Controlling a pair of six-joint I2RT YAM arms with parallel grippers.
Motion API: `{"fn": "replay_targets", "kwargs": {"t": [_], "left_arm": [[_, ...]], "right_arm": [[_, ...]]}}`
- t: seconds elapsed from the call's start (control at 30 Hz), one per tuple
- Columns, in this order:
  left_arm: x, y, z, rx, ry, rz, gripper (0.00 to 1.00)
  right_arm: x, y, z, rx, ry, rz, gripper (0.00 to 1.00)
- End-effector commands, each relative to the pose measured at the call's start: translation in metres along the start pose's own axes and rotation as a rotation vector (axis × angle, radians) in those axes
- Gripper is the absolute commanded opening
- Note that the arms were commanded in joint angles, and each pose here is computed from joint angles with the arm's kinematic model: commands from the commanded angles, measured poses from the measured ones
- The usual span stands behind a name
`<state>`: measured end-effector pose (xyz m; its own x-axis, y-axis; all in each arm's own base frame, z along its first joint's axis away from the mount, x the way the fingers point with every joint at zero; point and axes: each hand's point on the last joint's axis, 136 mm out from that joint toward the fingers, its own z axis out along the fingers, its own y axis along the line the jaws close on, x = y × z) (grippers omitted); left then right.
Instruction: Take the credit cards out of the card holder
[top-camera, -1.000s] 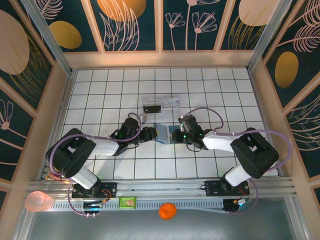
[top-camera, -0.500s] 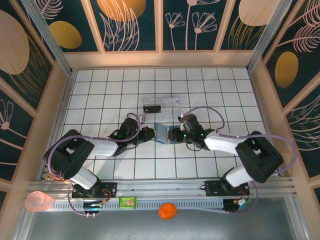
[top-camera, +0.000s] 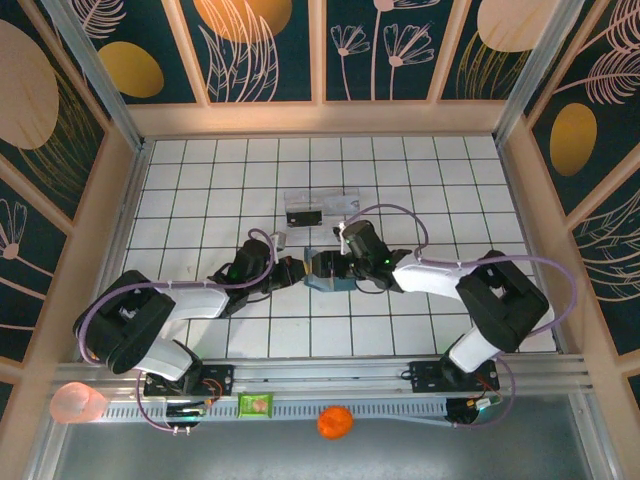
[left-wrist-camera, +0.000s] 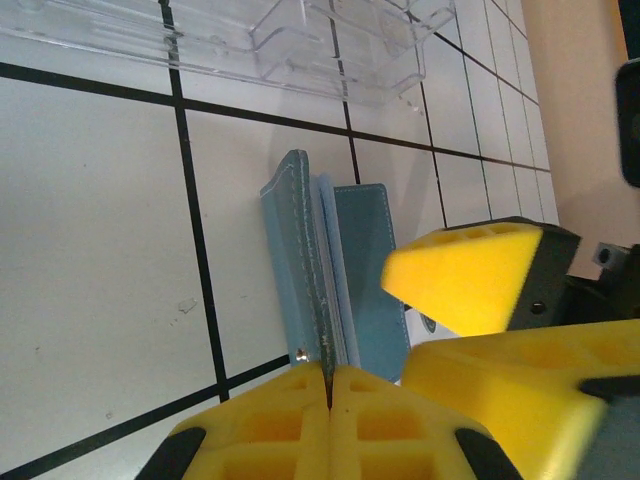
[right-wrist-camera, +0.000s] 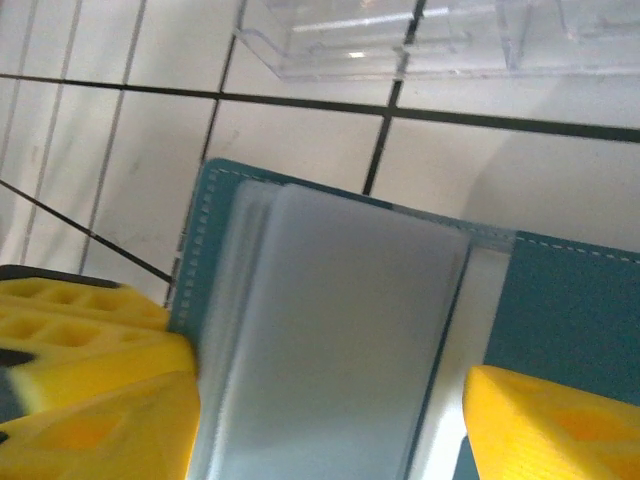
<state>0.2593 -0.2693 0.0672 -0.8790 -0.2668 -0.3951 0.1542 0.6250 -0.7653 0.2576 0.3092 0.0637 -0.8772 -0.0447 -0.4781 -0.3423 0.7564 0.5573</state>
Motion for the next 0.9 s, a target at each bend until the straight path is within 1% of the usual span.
{"fn": "replay_targets", "kwargs": {"t": [0.0,0.2,0.43,0.5,0.7,0.87], "left_arm": [[-0.005,0.001,-0.004,-0.003,-0.021,0.017,0.00],[-0.005,0.001,-0.002,0.006,-0.019,0.015,0.00],[-0.006,0.004,-0.004,0.001,-0.024,0.010,0.00],[-0.005,0.005,-0.005,-0.002,-0.024,0.008,0.00],[-0.005,0.009,-0.005,-0.001,-0.024,-0.004,0.00],[-0.004,0.009,-0.005,0.002,-0.020,-0.005,0.00]], "right_arm": [[-0.005,0.008,0.005,-0.008,-0.003,-0.026,0.70],[0.005,0.001,0.013,0.019,0.026,-0.026,0.70],[0.017,-0.030,0.015,0.175,0.050,-0.018,0.68],[0.018,-0.034,0.013,0.193,0.045,-0.013,0.67],[0.018,-0.037,0.009,0.210,0.033,-0.006,0.67],[0.015,-0.029,0.008,0.175,0.017,-0.015,0.68]]}}
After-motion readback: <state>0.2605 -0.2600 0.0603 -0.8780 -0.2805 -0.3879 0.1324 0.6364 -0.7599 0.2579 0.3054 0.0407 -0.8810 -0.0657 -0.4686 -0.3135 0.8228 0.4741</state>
